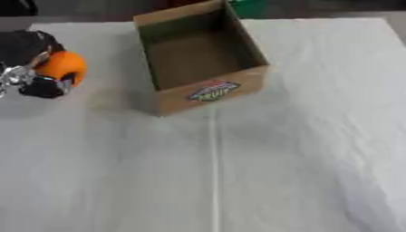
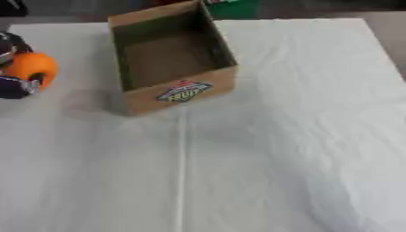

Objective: Pick up objects on the table and place them in the box.

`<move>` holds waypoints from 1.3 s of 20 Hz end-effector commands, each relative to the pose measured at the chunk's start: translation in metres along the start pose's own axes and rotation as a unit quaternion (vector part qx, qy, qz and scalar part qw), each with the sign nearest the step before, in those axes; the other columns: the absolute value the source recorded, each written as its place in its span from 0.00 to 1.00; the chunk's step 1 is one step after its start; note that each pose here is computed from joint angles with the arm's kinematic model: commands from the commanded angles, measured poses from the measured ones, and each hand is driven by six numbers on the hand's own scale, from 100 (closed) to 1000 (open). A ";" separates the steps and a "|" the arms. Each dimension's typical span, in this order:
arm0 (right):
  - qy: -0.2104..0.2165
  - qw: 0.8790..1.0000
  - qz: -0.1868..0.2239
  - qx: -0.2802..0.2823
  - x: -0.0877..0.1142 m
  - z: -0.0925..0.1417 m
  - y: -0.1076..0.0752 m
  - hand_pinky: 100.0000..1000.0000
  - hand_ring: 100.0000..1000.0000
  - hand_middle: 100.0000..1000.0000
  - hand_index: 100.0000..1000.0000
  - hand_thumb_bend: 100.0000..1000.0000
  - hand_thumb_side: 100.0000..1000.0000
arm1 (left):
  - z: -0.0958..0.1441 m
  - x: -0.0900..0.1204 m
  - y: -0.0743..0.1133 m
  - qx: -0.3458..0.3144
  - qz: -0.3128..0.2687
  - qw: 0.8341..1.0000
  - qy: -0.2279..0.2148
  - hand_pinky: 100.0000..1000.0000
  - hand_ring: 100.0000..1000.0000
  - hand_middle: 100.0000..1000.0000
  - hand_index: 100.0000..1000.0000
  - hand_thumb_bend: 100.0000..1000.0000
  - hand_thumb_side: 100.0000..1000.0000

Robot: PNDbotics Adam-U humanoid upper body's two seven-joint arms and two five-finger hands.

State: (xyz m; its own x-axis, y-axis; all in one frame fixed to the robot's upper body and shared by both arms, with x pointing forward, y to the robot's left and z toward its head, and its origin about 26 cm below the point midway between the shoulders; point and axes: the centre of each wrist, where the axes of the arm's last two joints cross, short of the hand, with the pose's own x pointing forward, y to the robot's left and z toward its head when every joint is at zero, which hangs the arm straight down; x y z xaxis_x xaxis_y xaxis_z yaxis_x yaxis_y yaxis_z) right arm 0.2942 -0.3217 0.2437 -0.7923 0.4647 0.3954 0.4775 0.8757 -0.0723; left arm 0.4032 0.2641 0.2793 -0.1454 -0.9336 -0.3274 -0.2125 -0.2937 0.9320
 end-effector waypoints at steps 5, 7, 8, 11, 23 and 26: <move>-0.013 1.000 0.000 0.000 0.005 -0.007 -0.003 0.76 0.78 0.73 0.82 0.00 1.00 | -0.004 0.015 0.072 0.158 0.000 0.987 -0.019 0.13 0.44 0.63 0.68 0.00 0.36; -0.014 1.000 -0.003 0.001 0.005 -0.007 -0.002 0.76 0.78 0.73 0.82 0.00 1.00 | -0.011 0.027 0.083 0.179 0.016 0.983 -0.033 0.12 0.43 0.62 0.68 0.00 0.37; -0.014 1.000 -0.005 0.002 0.006 -0.008 -0.002 0.76 0.78 0.73 0.82 0.00 1.00 | -0.017 0.035 0.090 0.188 0.027 0.981 -0.044 0.12 0.43 0.62 0.68 0.00 0.37; -0.016 1.000 -0.011 0.003 0.007 -0.009 -0.001 0.76 0.78 0.73 0.82 0.00 1.00 | -0.033 0.063 0.105 0.206 0.050 0.975 -0.074 0.13 0.43 0.62 0.68 0.00 0.37; -0.022 0.999 -0.036 0.003 0.010 -0.015 0.006 0.76 0.78 0.73 0.82 0.00 1.00 | -0.077 0.177 0.074 0.165 0.130 0.970 -0.119 0.15 0.43 0.61 0.68 0.00 0.34; -0.023 0.999 -0.039 0.003 0.010 -0.015 0.007 0.76 0.78 0.73 0.82 0.00 1.00 | -0.083 0.194 0.050 0.125 0.126 0.976 -0.125 0.15 0.43 0.62 0.68 0.00 0.36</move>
State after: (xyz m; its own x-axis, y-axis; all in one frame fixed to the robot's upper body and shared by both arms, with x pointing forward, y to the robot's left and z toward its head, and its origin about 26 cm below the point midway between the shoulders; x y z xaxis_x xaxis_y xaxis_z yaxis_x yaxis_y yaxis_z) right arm 0.2978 -0.3136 0.2528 -0.8307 0.4020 0.3853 0.4187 0.9071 -0.0436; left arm 0.4441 0.0553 0.2708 -0.4507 -0.8815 -0.1408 -0.3488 0.0288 0.9368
